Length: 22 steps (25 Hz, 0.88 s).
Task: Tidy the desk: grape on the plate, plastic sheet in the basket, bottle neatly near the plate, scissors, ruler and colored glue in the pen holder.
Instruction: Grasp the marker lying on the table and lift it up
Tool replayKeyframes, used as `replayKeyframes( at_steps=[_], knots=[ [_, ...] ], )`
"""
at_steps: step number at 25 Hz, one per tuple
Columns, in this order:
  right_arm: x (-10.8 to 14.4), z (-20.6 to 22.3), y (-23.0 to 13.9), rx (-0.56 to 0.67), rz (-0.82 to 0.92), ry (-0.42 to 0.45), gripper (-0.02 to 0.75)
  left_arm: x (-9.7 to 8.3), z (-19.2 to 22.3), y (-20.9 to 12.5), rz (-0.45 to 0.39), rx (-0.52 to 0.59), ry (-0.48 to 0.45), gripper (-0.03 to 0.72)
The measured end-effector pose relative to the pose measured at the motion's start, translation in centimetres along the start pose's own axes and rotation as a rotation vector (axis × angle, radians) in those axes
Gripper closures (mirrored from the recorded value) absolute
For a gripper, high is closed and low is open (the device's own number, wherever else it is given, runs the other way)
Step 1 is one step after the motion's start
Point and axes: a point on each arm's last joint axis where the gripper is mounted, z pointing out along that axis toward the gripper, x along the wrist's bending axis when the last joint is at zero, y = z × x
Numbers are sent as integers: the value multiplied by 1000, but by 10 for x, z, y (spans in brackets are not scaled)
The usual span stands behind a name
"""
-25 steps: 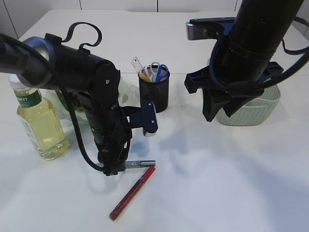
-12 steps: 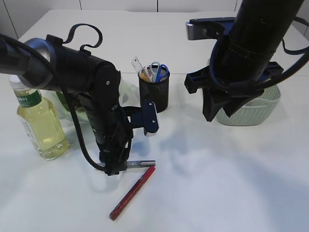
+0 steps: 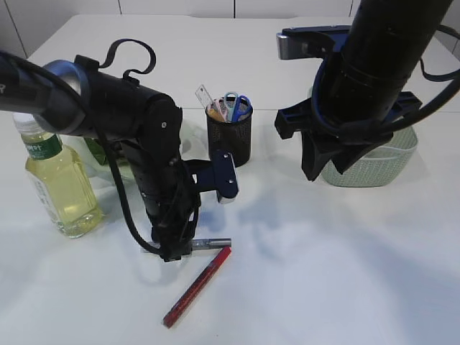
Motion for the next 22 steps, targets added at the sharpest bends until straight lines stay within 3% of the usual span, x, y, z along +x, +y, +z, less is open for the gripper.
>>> replayKeyframes(
  at_steps=[15,22],
  knots=[
    [0,0,0,0,0,0,393,-1,6,0,-13,1,-19,393],
    [0,0,0,0,0,0,393,-2,6,1,-23,-5,-26,454]
  ],
)
